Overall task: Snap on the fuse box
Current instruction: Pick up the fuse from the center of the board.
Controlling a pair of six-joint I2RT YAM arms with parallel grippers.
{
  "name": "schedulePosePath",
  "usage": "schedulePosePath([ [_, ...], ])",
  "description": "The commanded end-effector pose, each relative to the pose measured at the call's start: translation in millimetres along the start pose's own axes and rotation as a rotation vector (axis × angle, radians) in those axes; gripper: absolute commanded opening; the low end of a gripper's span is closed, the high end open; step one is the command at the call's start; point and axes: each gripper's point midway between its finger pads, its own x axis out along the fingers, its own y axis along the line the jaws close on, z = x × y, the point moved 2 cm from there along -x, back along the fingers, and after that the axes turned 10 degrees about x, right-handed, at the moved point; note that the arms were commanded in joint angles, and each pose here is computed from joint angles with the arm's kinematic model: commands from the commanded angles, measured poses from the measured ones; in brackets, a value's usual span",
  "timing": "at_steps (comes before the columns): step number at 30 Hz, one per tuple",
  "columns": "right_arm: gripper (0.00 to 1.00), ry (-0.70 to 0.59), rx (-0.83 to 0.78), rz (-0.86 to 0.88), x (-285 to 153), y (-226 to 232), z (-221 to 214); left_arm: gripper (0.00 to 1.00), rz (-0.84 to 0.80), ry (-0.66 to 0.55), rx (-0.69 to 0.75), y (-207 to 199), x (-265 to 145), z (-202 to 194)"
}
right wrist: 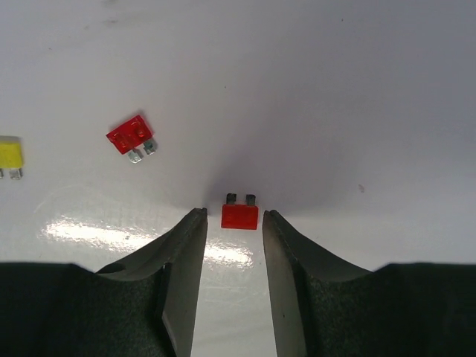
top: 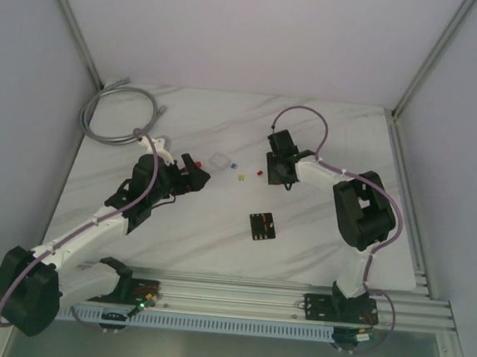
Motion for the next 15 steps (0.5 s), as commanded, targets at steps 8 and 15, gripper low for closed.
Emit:
schedulePosePath([
  [8,0.37,0.059,0.038,-0.065,9,-10,-22,1.00,-0.012,-0.025,0.008,-5,0,12],
  [15,0.36,0.076,0.052,-0.118,13,-19,-31,1.00,-0.014,-0.025,0.006,-5,0,13],
])
